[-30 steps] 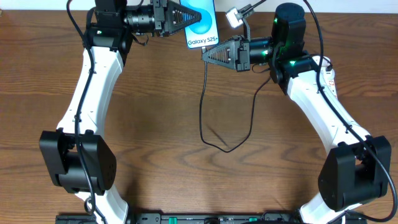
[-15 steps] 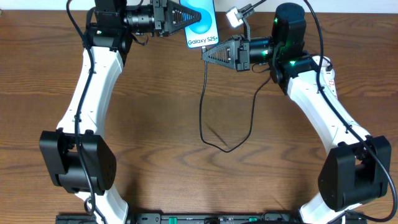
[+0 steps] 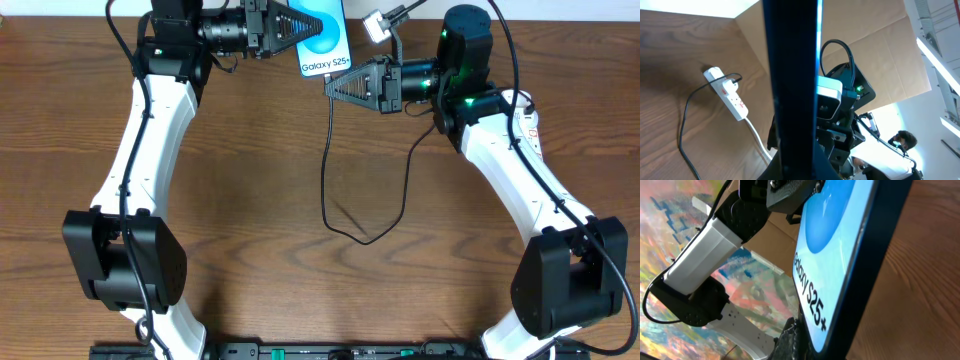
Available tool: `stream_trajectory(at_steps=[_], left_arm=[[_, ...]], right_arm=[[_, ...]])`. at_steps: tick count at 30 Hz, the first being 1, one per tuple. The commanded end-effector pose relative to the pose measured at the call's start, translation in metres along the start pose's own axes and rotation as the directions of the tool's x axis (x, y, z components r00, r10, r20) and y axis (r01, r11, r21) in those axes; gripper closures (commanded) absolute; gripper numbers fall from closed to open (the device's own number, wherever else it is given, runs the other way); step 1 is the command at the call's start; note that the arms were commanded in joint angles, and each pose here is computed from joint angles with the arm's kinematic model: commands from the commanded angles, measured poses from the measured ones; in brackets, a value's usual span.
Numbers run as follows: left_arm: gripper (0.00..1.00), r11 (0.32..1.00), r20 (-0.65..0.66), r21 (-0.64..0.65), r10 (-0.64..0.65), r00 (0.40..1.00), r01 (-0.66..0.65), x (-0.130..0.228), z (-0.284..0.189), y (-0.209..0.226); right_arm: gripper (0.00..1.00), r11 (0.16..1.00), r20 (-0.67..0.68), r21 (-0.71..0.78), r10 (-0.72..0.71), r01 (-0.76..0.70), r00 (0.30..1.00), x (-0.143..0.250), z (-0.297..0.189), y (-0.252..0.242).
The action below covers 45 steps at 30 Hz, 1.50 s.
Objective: Plug charger to phone and switch on socket
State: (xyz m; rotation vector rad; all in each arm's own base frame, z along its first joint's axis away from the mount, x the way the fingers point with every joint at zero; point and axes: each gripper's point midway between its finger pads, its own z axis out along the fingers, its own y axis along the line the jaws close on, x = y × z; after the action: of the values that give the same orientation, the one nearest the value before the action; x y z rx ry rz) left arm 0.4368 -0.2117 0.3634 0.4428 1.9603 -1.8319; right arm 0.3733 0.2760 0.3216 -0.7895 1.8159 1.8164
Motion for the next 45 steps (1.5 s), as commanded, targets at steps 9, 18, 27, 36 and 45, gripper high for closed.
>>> stream_trajectory(at_steps=[9,18,27,36,45], left_arm=[[0.93,0.996,-0.078,0.080,0.045,0.996,-0.039,0.015,0.004,-0.031],[0.93,0.999,-0.034,0.037,0.042,0.999,-0.041,0.007,0.004,-0.023],[0.93,0.999,0.008,0.009,0.050,0.999,-0.050,-0.002,-0.015,-0.017],[0.93,0.994,0.086,-0.098,0.054,0.995,-0.046,-0.012,-0.030,0.018],[0.93,0.364,0.342,-0.855,-0.135,0.930,0.368,0.050,-0.142,0.184]], right_arm=[[0.86,0.997,0.050,0.046,-0.061,0.059,0.997,-0.017,-0.001,0.001],[0.36,0.998,0.027,0.019,-0.056,0.055,0.998,-0.013,-0.001,0.006],[0.10,0.999,0.028,0.023,-0.047,0.046,0.998,-0.013,-0.002,0.004],[0.18,0.983,0.059,0.165,0.078,-0.087,0.995,0.000,-0.005,-0.031],[0.21,0.604,0.134,0.751,0.258,-0.268,0.957,0.052,-0.013,-0.113]])
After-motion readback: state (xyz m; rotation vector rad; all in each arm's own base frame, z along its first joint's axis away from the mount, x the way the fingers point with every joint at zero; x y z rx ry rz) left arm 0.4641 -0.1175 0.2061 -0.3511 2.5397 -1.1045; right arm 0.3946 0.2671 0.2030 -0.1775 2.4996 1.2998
